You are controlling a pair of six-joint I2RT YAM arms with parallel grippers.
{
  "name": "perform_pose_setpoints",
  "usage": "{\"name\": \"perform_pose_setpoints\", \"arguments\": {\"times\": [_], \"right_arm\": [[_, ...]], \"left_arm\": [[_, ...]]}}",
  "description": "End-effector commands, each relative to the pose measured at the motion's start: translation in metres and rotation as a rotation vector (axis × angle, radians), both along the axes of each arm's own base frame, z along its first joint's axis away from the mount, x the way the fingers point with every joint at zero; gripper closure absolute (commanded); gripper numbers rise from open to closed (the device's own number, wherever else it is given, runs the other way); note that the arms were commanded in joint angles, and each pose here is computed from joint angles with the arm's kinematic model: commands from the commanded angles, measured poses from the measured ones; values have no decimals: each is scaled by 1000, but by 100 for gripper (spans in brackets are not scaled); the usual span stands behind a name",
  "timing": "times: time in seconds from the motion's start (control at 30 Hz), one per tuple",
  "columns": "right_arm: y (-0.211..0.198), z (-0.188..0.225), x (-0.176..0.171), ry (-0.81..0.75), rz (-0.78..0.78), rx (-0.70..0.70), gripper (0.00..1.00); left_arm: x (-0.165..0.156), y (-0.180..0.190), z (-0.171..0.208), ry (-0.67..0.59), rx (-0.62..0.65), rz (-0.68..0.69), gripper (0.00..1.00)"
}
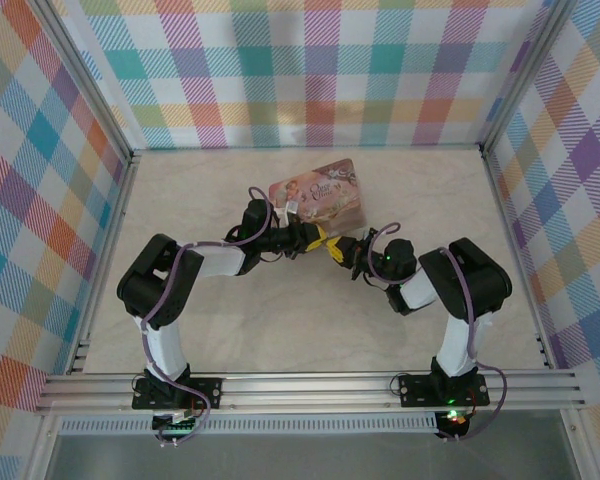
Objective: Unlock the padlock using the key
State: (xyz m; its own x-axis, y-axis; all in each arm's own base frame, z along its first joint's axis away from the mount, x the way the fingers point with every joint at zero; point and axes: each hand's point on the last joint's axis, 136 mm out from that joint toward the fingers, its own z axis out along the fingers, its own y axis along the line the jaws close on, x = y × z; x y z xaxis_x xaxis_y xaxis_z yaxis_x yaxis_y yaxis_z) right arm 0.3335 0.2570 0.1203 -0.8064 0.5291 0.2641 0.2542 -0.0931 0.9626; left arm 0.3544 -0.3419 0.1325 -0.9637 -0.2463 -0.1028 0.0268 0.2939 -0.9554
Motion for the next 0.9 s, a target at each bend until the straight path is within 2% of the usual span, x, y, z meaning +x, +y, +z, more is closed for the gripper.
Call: {"name": "perform_pose_setpoints", "arguments": {"times": [0.0,0.07,0.2,0.33,0.4,0.53,0.7,0.87], "right_arm": [[-5,0,30,20,-138,-5,100],[-8,2,36,25,-169,-2,100],[3,10,43,23,-138,24,98],[-1,-1,35,29,-111,-8,83],[-8,-12,25,36,-92,-45,81],[-27,-28,1,45,-57,-129,70],[-41,-37,-30,31,33,-302,63],[-62,-30,-57,-48,128,-630,64]], "left_arm": [[-62,-45,37,-50,-114,-281,96],[-68,-50,39,-54,-119,-300,97],[-70,-51,40,-55,-115,-307,97],[-58,-40,29,-44,-54,-246,97],[-48,-28,19,-35,-3,-203,97],[-32,-10,2,-6,79,-138,97],[-24,-9,-3,4,109,-121,95],[-23,-8,0,8,122,-116,94]]}}
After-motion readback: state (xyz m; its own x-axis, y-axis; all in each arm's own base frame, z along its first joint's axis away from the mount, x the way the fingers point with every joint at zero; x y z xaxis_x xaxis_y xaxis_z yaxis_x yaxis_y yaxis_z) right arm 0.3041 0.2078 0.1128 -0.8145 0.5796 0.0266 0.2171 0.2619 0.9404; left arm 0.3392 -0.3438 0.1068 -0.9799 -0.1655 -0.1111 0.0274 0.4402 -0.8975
